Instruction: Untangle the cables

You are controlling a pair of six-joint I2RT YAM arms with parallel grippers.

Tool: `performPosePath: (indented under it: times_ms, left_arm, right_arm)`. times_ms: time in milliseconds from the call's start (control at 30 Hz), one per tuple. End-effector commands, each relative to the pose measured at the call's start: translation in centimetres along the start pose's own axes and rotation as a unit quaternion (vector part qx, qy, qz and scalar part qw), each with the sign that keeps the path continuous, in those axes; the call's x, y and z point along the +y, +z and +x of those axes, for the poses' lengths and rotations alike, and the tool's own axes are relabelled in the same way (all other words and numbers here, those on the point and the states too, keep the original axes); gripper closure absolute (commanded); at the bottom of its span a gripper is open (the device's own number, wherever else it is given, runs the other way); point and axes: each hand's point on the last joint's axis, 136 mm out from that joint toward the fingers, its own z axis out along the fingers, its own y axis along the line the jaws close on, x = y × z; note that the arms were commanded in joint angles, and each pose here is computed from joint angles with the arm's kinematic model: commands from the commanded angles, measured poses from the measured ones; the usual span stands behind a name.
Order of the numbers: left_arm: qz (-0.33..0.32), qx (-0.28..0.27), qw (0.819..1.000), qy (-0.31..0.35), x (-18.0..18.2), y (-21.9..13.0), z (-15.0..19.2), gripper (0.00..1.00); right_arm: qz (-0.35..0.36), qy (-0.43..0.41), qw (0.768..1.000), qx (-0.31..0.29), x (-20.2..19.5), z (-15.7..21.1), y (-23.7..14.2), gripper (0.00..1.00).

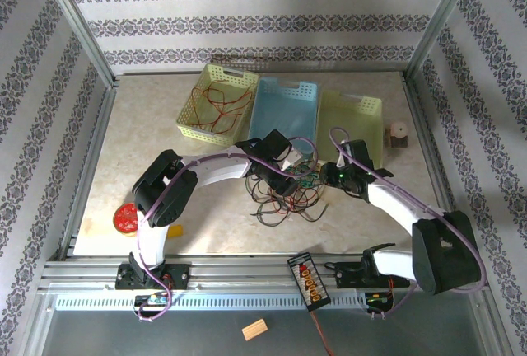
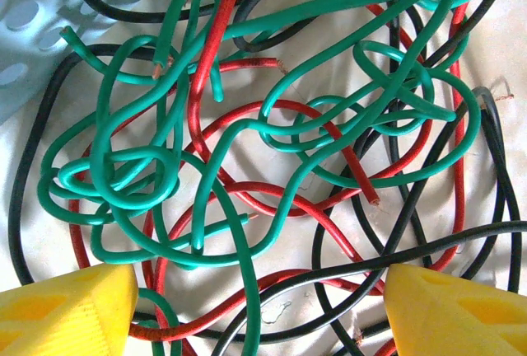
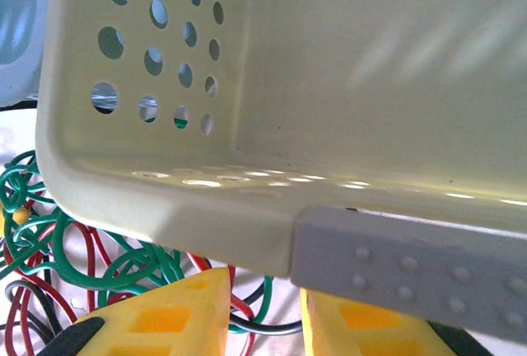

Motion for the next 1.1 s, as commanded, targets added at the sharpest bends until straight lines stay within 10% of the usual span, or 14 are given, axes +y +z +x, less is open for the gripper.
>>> performPosePath:
  times_ms: [0, 1067]
  left_arm:
    - [0.008, 0.024, 1.0, 0.005, -0.8, 0.8, 1.5, 0.22]
    - [0.015, 0.037, 0.999, 0.007, -1.0, 0.8, 2.2, 0.22]
  right_arm:
    - [-0.026, -0.019, 0.999, -0.008, 1.7, -1.1, 0.1, 0.71]
    - [-0.056, -0.049, 0.997, 0.007, 3.4, -0.7, 0.7, 0.67]
